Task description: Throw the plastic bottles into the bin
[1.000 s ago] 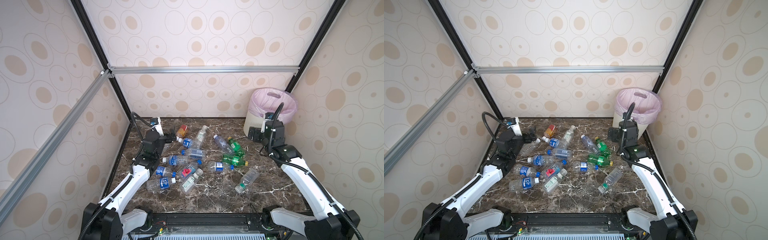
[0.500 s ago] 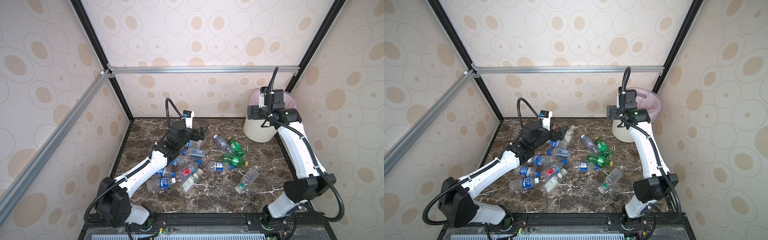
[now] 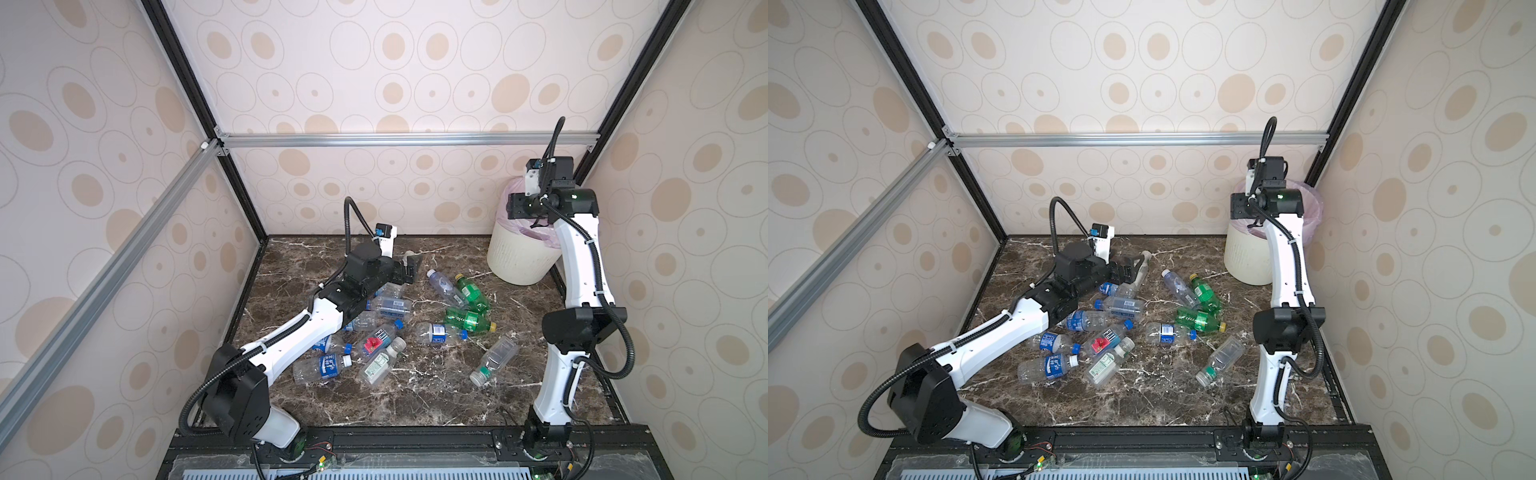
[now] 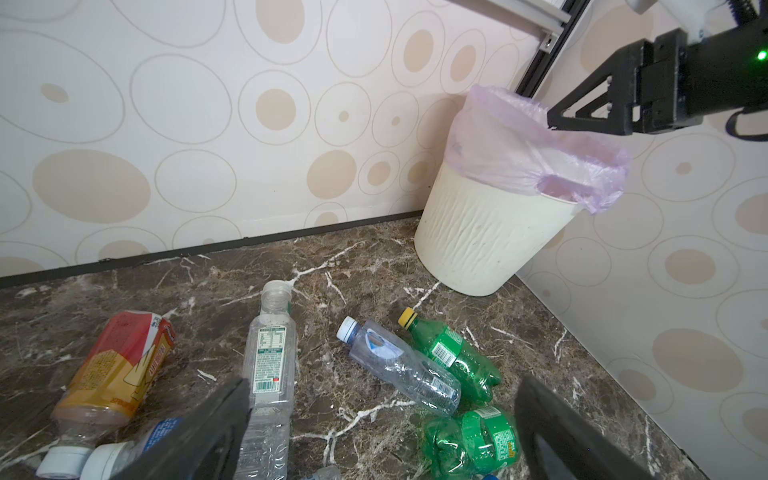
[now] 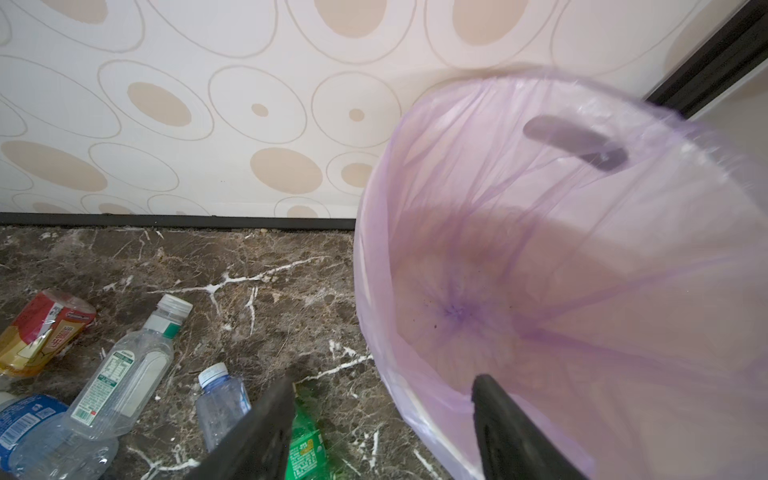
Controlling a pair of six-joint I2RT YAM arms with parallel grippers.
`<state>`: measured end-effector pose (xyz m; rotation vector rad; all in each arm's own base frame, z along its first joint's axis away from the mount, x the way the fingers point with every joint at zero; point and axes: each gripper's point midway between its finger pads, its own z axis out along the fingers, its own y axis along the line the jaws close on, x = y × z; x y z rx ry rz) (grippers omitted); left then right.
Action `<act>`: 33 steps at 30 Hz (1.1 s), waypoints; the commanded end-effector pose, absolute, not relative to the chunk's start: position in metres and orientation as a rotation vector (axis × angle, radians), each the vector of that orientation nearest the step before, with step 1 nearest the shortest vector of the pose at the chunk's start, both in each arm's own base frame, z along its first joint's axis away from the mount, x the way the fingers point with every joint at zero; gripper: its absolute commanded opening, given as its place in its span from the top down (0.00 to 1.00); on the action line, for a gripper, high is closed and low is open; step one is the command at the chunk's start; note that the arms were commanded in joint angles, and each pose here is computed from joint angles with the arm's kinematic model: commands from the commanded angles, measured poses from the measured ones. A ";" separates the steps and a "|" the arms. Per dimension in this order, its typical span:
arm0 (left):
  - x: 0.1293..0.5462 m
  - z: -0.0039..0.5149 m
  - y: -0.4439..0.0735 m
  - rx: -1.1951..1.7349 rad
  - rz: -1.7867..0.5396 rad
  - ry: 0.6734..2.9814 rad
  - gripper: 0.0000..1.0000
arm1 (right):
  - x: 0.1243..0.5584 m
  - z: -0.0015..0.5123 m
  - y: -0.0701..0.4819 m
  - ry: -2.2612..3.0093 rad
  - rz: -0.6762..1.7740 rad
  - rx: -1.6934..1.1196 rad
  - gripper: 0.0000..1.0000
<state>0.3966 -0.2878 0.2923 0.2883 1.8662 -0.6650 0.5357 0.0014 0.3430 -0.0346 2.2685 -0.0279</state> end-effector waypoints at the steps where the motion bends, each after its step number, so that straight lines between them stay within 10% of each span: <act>1: 0.401 0.307 -0.293 0.273 -0.671 1.847 0.01 | 0.536 0.331 0.015 2.305 0.026 -0.099 0.36; 33: 0.399 0.306 -0.271 0.147 -0.584 1.904 0.01 | 0.540 0.306 0.044 2.350 0.110 -0.194 1.00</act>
